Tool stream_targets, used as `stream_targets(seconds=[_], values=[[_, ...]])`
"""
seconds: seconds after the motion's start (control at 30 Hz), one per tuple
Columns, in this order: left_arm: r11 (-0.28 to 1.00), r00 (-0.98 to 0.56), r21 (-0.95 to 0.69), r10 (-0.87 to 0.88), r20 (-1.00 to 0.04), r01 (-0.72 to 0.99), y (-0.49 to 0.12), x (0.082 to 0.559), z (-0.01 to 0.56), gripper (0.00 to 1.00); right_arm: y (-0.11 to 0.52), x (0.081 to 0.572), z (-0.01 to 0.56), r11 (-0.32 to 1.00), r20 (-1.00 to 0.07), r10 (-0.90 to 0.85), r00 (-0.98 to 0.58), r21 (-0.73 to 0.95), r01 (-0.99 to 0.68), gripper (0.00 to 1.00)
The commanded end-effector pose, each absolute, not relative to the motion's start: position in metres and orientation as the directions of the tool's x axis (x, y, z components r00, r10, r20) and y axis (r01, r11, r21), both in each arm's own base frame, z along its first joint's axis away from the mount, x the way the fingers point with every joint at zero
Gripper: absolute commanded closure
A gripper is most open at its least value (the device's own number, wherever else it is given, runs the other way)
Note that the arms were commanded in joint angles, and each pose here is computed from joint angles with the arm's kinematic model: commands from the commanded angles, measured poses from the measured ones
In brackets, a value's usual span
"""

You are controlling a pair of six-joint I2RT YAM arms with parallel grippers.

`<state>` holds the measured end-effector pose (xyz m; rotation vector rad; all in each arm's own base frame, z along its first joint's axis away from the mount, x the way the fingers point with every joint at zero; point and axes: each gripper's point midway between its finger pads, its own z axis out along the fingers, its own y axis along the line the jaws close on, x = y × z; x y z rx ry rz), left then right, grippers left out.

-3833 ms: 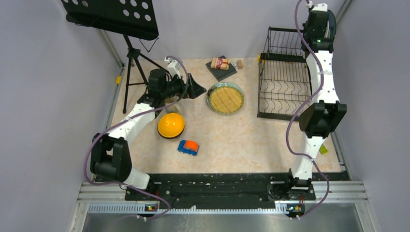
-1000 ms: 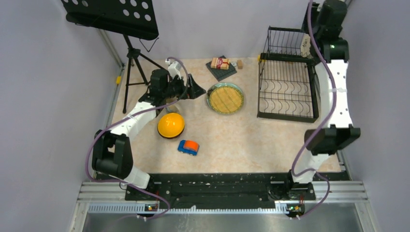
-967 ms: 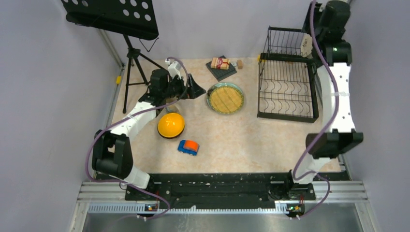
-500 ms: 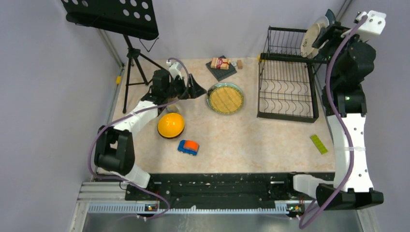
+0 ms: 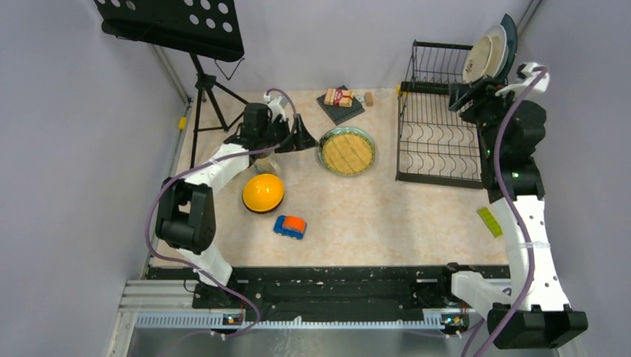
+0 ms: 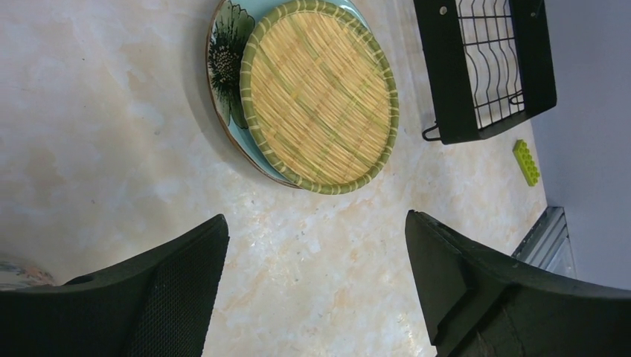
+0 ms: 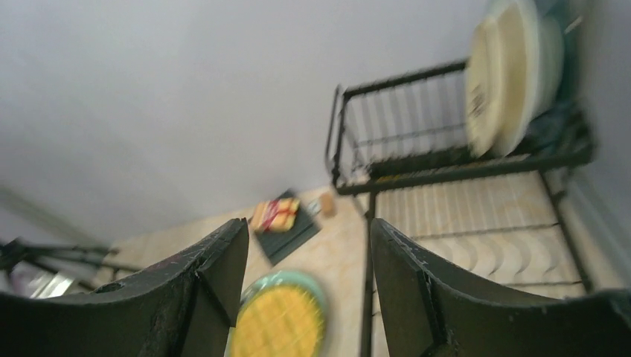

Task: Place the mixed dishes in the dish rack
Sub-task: Pick up the plate at the center of the board.

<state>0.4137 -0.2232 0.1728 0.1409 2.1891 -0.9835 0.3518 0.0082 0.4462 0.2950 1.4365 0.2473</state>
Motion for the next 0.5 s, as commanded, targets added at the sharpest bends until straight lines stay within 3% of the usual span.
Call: stream_targets(seconds=[0.0,0.23,0.4,0.47], values=[[0.724,-0.731,-0.572,-0.138,-0.668,0.386,-0.227,0.419,0.175,0.09,0.066,0.365,0.409,0.813,-0.841,0.534,-0.092,0.54,-0.216,0.37],[0.718,-0.741,-0.556,-0.083,-0.666,0.419,-0.25,0.421,0.17,0.12,0.129,0.368,0.368,0.697,-0.766,0.569,-0.299,0.642,-0.32,0.37],[0.692,-0.647,-0.462,0.009,-0.763,0.555,-0.259,0.436,0.192,0.14,0.164,0.364,0.334,0.647,-0.719,0.537,-0.441,0.687,-0.331,0.37],[0.671,-0.652,-0.462,0.043,-0.757,0.58,-0.265,0.441,0.194,0.14,0.173,0.362,0.322,0.643,-0.707,0.515,-0.485,0.693,-0.327,0.37]])
